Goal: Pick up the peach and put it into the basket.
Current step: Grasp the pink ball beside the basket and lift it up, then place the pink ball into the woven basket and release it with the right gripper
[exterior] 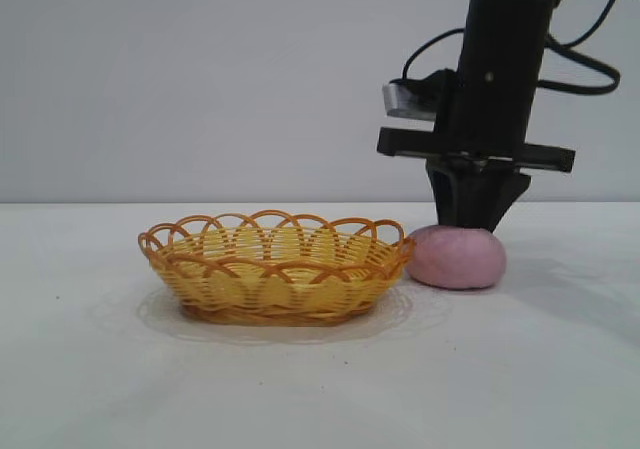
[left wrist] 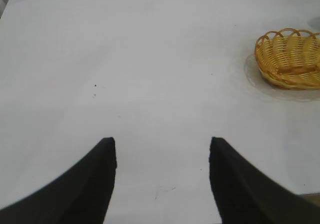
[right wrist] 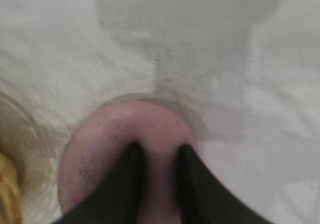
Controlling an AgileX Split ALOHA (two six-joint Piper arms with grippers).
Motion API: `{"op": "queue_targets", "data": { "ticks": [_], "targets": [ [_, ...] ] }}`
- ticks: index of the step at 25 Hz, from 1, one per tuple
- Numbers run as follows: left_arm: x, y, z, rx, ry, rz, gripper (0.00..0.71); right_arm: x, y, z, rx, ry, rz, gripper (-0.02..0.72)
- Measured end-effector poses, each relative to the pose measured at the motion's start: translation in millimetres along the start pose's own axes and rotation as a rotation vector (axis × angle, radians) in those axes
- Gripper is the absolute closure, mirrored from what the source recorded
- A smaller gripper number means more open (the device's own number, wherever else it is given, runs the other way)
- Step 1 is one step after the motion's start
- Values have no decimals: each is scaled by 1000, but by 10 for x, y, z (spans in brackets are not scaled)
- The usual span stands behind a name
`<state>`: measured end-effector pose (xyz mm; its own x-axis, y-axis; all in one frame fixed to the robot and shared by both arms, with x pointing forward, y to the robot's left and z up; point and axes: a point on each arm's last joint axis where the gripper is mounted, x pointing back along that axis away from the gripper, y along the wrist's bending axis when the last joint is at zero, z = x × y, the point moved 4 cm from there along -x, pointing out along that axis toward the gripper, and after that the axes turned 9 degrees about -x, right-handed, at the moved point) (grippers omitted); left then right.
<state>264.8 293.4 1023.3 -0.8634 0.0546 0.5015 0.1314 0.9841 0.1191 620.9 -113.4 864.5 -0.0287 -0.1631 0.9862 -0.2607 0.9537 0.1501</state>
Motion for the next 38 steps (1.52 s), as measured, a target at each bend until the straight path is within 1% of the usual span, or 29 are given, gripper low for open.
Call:
{"op": "queue_targets", "data": {
  "ticks": [1,3,5,7,9,11,12,13,15,19,22,24,27,30,32,33,34,38],
  "targets": [
    [0,0,0,0,0,0,345,40,7,-15,6,-17,-2,703],
    [0,0,0,0,0,0,345,210,37,-49,16,-67,-10,703],
    [0,0,0,0,0,0,345,468,97,-62,38,-125,-35,703],
    [0,0,0,0,0,0,345,821,201,-59,77,-209,-86,703],
    [0,0,0,0,0,0,345,1119,349,-15,112,-265,-179,703],
    [0,-2,0,1,0,1,345,1283,503,65,149,-265,-270,703],
    [0,-2,0,1,0,1,345,1312,587,110,169,-252,-304,703],
    [0,-2,0,1,0,1,345,1306,672,149,189,-235,-324,703],
    [0,-2,0,1,0,1,345,1250,841,216,233,-203,-342,703],
    [0,-2,0,1,0,1,345,974,1182,318,297,-136,-355,703],
    [0,-8,-2,3,-1,6,345,683,1343,357,290,-80,-357,703],
    [0,-11,-2,4,-2,8,345,480,1364,368,281,-38,-347,703],
    [0,-14,-3,5,-2,10,345,258,1313,355,278,-4,-315,703],
    [0,-14,-3,5,-2,10,345,181,1267,326,293,-14,-279,703],
    [0,-14,-3,5,-2,10,345,178,1257,307,296,-28,-269,703],
    [0,-14,-3,5,-2,10,345,177,1255,305,297,-30,-267,647],
    [0,-14,-3,5,-2,10,345,176,1253,302,298,-31,-265,647],
    [0,-14,-3,5,-2,10,345,224,1257,291,301,-48,-265,404]
  ]
}}
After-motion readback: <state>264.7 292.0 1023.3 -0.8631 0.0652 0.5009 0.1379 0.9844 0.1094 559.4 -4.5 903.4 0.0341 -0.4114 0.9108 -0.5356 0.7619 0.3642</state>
